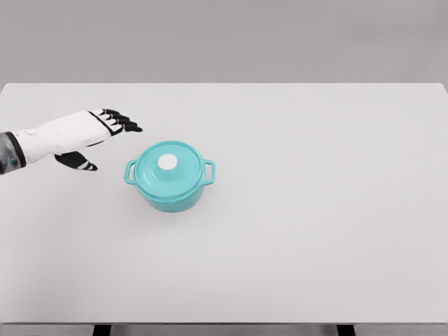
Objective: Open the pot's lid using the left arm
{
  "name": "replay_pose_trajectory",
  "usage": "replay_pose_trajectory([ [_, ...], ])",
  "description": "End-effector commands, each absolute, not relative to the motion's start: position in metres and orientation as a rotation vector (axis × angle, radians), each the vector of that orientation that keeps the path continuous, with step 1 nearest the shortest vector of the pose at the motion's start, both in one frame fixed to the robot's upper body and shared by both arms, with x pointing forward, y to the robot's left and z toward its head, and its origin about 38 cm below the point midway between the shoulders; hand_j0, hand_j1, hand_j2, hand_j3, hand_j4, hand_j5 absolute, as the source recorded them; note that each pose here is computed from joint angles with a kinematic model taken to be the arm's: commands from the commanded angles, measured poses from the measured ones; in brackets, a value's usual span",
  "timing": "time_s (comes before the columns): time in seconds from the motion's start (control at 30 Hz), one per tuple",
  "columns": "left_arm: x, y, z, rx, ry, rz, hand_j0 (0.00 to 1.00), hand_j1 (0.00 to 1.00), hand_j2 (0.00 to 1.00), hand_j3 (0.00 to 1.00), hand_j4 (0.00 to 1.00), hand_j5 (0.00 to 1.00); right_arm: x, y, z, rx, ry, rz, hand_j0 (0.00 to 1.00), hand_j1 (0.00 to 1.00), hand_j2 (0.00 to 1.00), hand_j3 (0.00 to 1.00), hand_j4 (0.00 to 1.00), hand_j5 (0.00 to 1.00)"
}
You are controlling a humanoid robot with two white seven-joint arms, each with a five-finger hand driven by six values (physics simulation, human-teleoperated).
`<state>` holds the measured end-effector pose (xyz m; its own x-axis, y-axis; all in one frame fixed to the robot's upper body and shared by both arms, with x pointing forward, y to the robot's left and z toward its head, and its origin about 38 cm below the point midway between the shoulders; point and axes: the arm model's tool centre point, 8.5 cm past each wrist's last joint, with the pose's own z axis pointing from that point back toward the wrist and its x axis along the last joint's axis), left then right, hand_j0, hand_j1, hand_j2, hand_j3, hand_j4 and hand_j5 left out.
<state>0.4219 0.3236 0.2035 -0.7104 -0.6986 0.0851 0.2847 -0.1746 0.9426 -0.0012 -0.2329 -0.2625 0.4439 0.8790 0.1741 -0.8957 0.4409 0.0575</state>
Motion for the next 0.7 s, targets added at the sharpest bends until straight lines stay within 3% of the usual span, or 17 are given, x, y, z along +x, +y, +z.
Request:
replay_pose_trajectory([
  [0.0,0.422,0.32,0.201,0.484,-1.445,-1.944,1.0,1.0,1.0,1.0,1.0,1.0,-0.002,-0.234,-0.262,0.147,-0.121,1.101,1.0,1.0,1.0,1.0,1.0,1.0],
  [0.4,0.427,0.31,0.217,0.525,-1.38,-2.095,1.0,1.0,1.0,1.0,1.0,1.0,-0.002,-0.234,-0.262,0.148,-0.119,1.104,1.0,1.0,1.0,1.0,1.0,1.0],
  [0.53,0.423,0.336,0.259,0.462,-1.41,-2.079,1.0,1.0,1.0,1.0,1.0,1.0,-0.002,-0.234,-0.262,0.148,-0.119,1.104,1.0,1.0,1.0,1.0,1.0,1.0],
  [0.67,0.433,0.27,0.268,0.392,-1.551,-2.161,1.0,1.0,1.0,1.0,1.0,1.0,-0.002,-0.234,-0.262,0.147,-0.12,1.104,1.0,1.0,1.0,1.0,1.0,1.0],
])
